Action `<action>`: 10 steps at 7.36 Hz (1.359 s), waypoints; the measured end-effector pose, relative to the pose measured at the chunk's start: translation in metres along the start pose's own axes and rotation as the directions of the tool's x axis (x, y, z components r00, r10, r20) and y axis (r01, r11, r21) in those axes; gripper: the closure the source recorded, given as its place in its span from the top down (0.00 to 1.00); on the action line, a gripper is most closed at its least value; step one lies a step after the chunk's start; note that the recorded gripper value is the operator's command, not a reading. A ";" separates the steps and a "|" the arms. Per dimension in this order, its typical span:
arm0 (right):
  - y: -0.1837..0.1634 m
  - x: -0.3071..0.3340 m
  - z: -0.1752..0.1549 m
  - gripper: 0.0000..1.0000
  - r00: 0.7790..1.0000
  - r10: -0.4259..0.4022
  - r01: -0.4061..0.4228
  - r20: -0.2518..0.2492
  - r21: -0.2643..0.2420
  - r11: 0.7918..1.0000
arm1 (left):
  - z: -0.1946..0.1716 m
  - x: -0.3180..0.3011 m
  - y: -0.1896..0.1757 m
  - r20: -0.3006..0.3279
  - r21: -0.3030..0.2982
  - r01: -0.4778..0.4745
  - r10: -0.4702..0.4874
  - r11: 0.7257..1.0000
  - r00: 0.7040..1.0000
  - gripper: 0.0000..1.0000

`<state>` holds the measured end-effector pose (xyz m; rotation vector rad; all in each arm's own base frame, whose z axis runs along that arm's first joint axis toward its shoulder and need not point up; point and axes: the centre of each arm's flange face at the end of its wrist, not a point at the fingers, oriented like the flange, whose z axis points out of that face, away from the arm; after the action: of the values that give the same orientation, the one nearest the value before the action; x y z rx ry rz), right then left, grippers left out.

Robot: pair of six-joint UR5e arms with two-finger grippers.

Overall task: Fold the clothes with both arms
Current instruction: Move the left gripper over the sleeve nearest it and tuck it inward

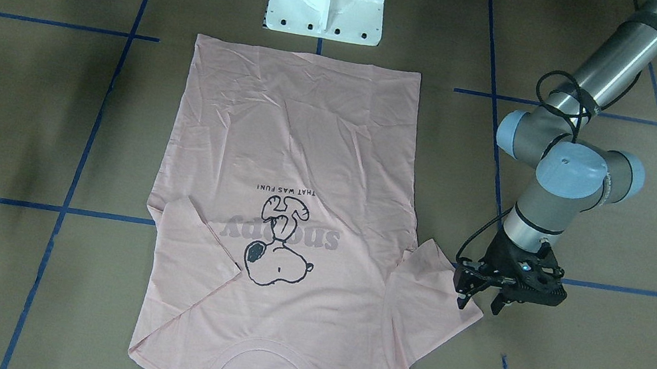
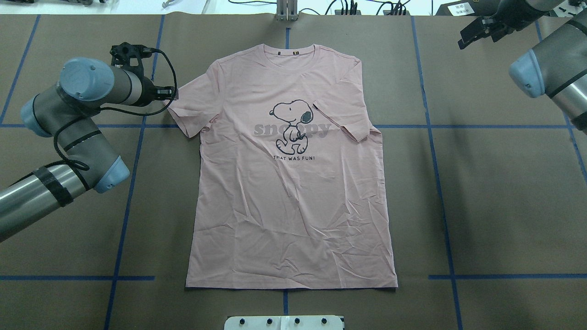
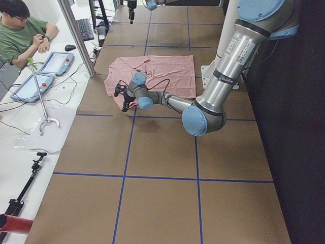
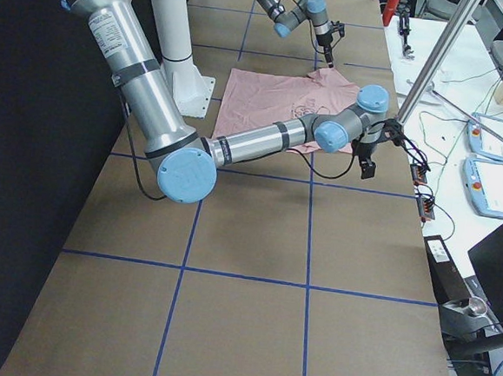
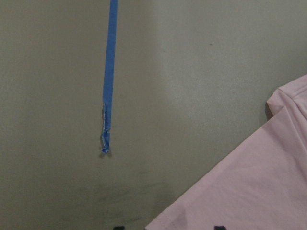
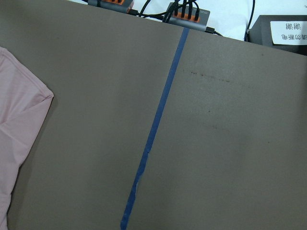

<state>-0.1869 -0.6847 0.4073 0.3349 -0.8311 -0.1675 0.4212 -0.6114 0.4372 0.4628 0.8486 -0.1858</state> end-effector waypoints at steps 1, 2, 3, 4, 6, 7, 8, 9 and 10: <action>0.000 0.000 0.000 1.00 1.000 0.000 0.000 0.000 0.000 1.000 | 0.003 0.000 0.001 0.004 -0.001 -0.001 0.001 1.000 1.000 0.64; 0.000 0.000 0.000 1.00 1.000 0.000 0.000 -0.001 0.000 1.000 | 0.007 0.001 0.000 0.009 -0.004 -0.002 0.002 1.000 1.000 0.63; 0.000 0.000 0.000 1.00 1.000 0.000 0.000 -0.002 0.000 1.000 | 0.011 0.002 -0.001 0.013 -0.006 -0.003 0.003 1.000 1.000 0.50; 0.000 0.001 0.000 1.00 1.000 0.001 -0.001 -0.003 0.000 1.000 | 0.013 0.003 -0.002 0.015 -0.007 -0.004 0.004 1.000 1.000 0.14; 0.000 0.001 0.001 1.00 1.000 0.000 0.000 -0.005 0.000 1.000 | 0.013 0.002 -0.003 0.015 -0.006 -0.004 0.004 1.000 1.000 0.00; 0.000 0.001 0.001 1.00 1.000 0.000 0.000 -0.005 0.000 1.000 | 0.013 0.003 -0.003 0.015 -0.006 -0.008 0.008 1.000 1.000 0.00; 0.000 0.001 0.000 1.00 1.000 0.000 0.000 -0.005 0.000 1.000 | 0.013 0.003 -0.003 0.015 -0.006 -0.020 0.020 1.000 1.000 0.00; 0.000 0.001 0.000 1.00 1.000 0.001 -0.001 -0.005 0.000 1.000 | 0.012 0.004 -0.003 0.014 -0.006 -0.039 0.039 0.999 0.999 0.00; 0.000 0.001 0.000 1.00 1.000 0.001 -0.001 -0.005 0.001 1.000 | 0.006 0.011 -0.006 0.009 -0.004 -0.052 0.052 0.999 0.999 0.00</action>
<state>-0.1866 -0.6848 0.4080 0.3355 -0.8264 -0.1655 0.4306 -0.6199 0.4303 0.4798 0.8268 -0.1383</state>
